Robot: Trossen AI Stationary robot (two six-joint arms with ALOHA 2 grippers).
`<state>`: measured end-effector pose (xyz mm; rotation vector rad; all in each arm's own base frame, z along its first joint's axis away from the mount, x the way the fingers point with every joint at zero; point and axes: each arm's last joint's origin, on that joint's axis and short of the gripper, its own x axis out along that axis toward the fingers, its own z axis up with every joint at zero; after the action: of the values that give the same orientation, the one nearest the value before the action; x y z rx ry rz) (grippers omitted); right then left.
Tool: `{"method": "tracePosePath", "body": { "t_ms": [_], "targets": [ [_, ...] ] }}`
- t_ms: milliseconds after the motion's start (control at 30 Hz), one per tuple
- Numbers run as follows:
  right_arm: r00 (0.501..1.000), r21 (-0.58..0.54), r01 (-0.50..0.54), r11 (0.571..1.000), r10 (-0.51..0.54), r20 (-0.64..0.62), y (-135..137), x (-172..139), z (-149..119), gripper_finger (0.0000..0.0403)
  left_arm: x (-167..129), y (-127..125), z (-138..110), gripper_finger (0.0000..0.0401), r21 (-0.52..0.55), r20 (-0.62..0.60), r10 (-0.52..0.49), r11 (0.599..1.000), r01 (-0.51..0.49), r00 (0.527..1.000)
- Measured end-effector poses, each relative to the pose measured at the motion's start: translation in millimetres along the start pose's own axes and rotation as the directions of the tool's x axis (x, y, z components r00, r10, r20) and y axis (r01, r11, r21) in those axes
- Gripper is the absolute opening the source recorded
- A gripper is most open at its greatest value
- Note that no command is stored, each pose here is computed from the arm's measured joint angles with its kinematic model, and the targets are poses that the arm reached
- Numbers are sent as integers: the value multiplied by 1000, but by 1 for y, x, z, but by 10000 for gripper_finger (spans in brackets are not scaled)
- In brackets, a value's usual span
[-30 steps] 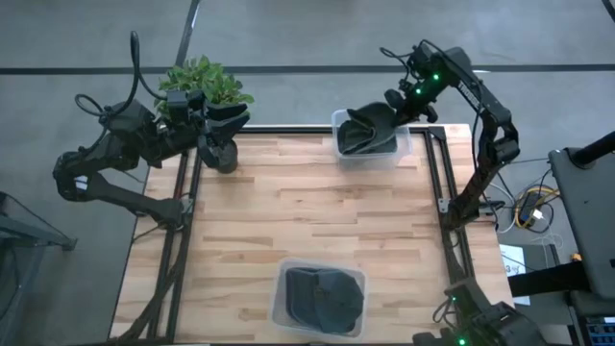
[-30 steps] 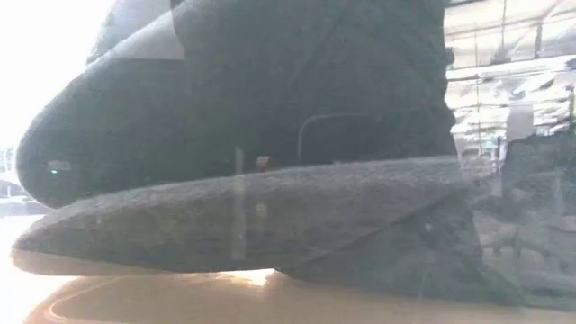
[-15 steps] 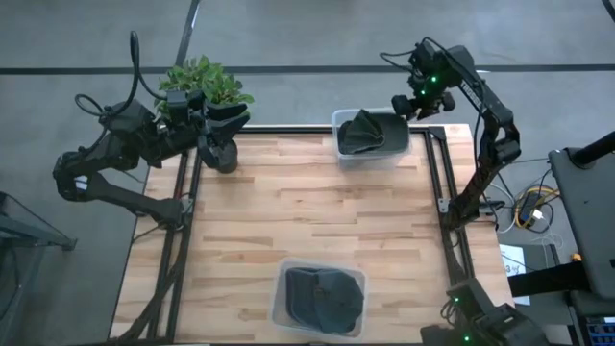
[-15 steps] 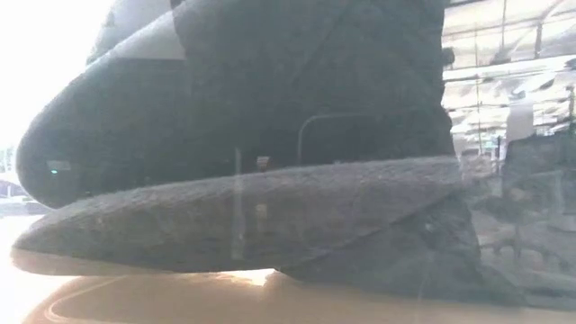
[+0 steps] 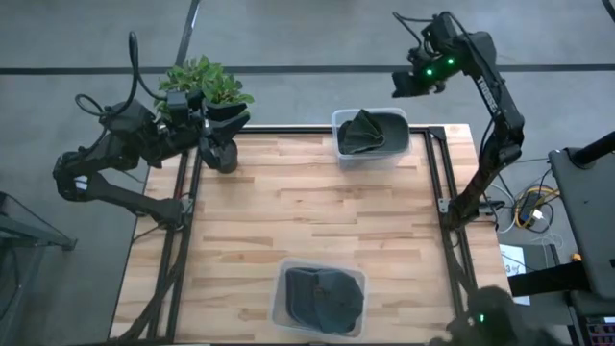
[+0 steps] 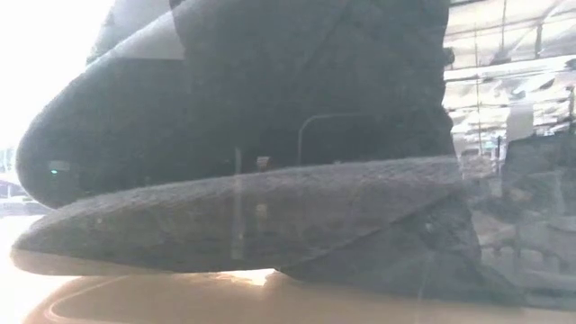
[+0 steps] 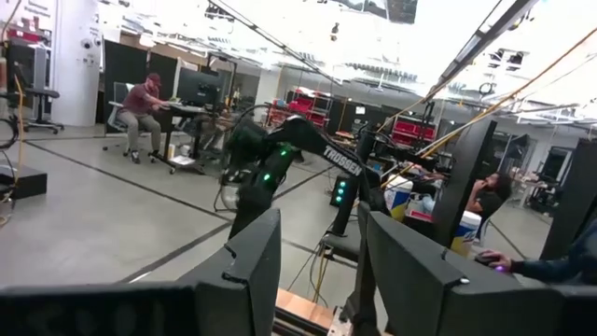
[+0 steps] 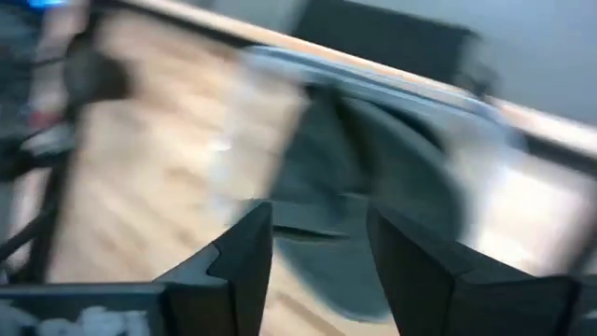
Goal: Pick & Place hat
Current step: Return to Home Position
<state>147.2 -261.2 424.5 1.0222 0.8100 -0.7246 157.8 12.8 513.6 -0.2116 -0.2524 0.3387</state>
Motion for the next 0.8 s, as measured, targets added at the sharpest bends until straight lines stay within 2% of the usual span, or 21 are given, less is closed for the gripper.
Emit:
{"method": "tracePosePath", "body": {
  "t_ms": [100,167,267,333,400,467,567,667,700,767,800],
  "targets": [
    [991,-151,-114,982,123,49,31,-9,-6,141,0,1,-1,153,6,-5,16,1000,-16,1000],
    [977,-252,-169,953,195,82,53,-13,-13,106,0,1,-2,153,11,-14,42,999,-42,999],
    [937,-417,-266,869,334,99,86,-14,-25,33,0,2,-4,153,22,-35,62,998,-62,997],
    [904,-514,-309,800,415,101,106,-16,-35,17,0,3,-6,153,28,-48,65,998,-64,997],
    [864,-606,-341,719,493,99,126,-18,-50,10,0,3,-8,153,36,-67,69,997,-67,995],
    [815,-704,-359,613,574,84,144,-19,-67,8,0,3,-10,153,43,-86,73,997,-70,994],
    [701,-808,-390,441,712,51,171,-14,-94,8,1,4,-13,153,54,-110,79,996,-74,991],
    [607,-877,-382,291,795,-1,186,-6,-120,8,3,4,-18,153,85,-150,100,993,-88,984],
    [599,-893,-360,271,801,1,188,-3,-127,8,3,5,-22,153,103,-175,106,991,-89,979],
    [622,-908,-311,281,782,29,184,2,-138,8,4,6,-32,152,144,-238,122,986,-89,964],
    [644,-903,-308,300,765,35,181,7,-144,8,4,7,-38,148,161,-271,124,984,-82,954]
  ]
}}
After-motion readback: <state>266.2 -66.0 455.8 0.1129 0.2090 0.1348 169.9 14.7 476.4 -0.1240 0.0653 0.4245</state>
